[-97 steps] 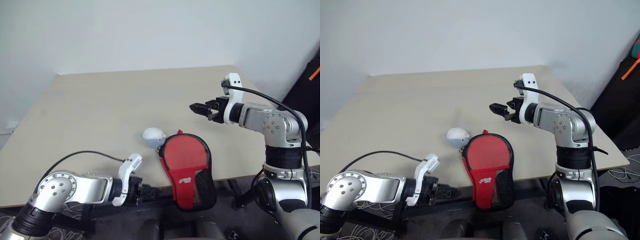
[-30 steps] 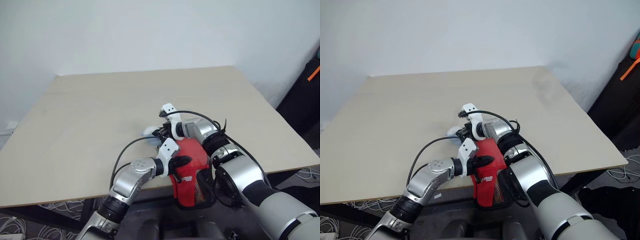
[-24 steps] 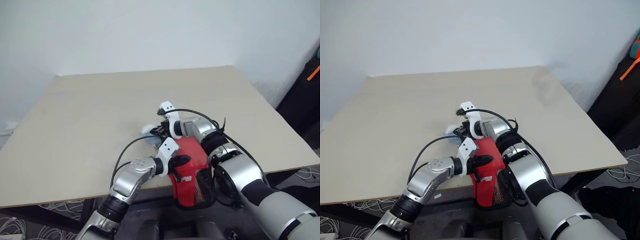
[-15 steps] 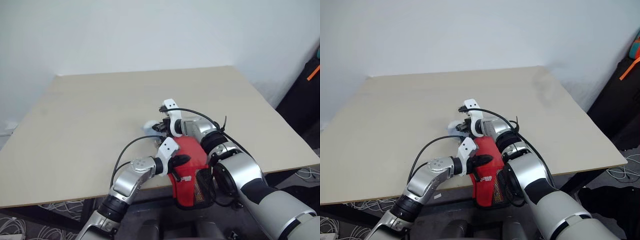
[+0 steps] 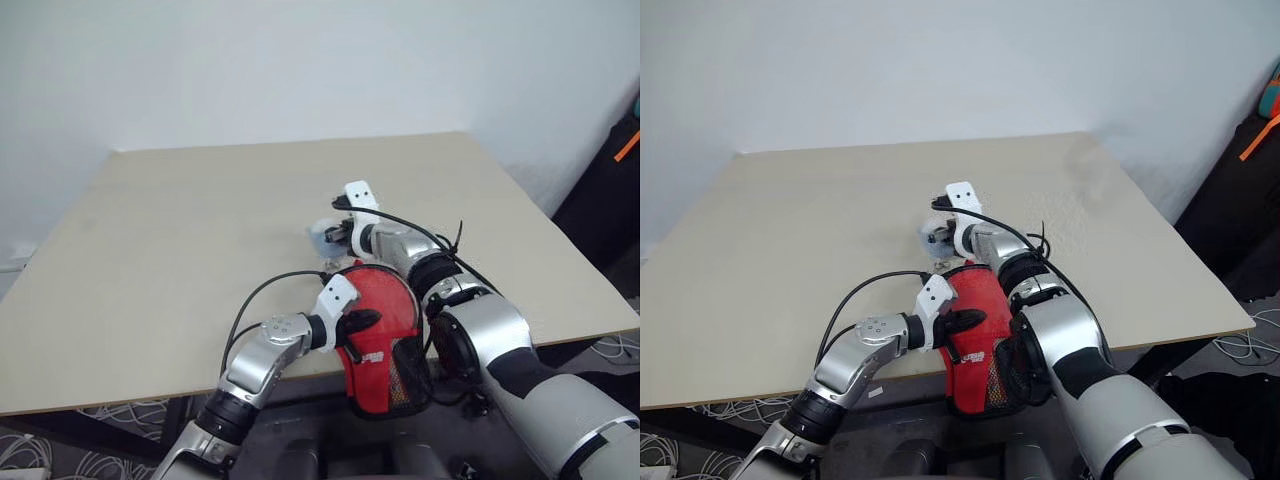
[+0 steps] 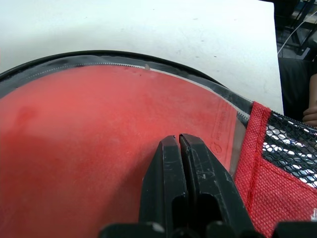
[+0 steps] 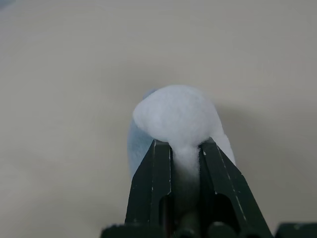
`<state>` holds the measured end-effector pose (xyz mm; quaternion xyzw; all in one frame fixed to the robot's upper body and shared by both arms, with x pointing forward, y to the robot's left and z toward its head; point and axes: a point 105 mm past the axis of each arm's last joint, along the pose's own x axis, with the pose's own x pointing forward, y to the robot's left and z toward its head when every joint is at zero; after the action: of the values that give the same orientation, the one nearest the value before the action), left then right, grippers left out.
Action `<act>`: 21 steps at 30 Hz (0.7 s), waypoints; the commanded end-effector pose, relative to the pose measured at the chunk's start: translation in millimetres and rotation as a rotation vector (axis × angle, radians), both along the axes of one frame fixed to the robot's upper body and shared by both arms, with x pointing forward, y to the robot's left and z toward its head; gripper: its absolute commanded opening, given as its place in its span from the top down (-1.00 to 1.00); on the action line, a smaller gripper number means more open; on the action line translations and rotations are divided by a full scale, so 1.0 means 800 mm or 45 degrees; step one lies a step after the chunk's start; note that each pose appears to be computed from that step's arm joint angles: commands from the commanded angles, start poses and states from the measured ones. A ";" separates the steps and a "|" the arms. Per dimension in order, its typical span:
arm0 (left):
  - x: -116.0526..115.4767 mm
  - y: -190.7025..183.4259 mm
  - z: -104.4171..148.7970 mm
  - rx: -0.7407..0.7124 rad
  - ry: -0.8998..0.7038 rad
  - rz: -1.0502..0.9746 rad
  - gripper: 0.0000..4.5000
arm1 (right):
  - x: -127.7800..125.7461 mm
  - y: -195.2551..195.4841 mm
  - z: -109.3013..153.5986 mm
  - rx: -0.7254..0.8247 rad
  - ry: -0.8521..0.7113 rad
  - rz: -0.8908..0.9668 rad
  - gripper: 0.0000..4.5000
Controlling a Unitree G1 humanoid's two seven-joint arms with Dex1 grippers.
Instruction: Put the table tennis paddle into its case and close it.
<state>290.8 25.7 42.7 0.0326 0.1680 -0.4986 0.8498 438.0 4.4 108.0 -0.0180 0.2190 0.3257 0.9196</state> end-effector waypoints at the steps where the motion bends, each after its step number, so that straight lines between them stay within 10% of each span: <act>1: -0.004 0.006 -0.021 0.065 0.066 0.015 1.00 | 0.023 -0.022 0.045 -0.084 -0.187 -0.052 0.80; 21: -0.003 -0.004 -0.024 0.052 0.080 0.002 1.00 | 0.031 -0.173 0.049 -0.349 -0.210 -0.174 0.80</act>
<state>292.1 18.4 41.7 0.0240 0.1691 -0.5017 0.8480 454.8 -121.2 111.2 -0.1288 0.2343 0.2407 0.9330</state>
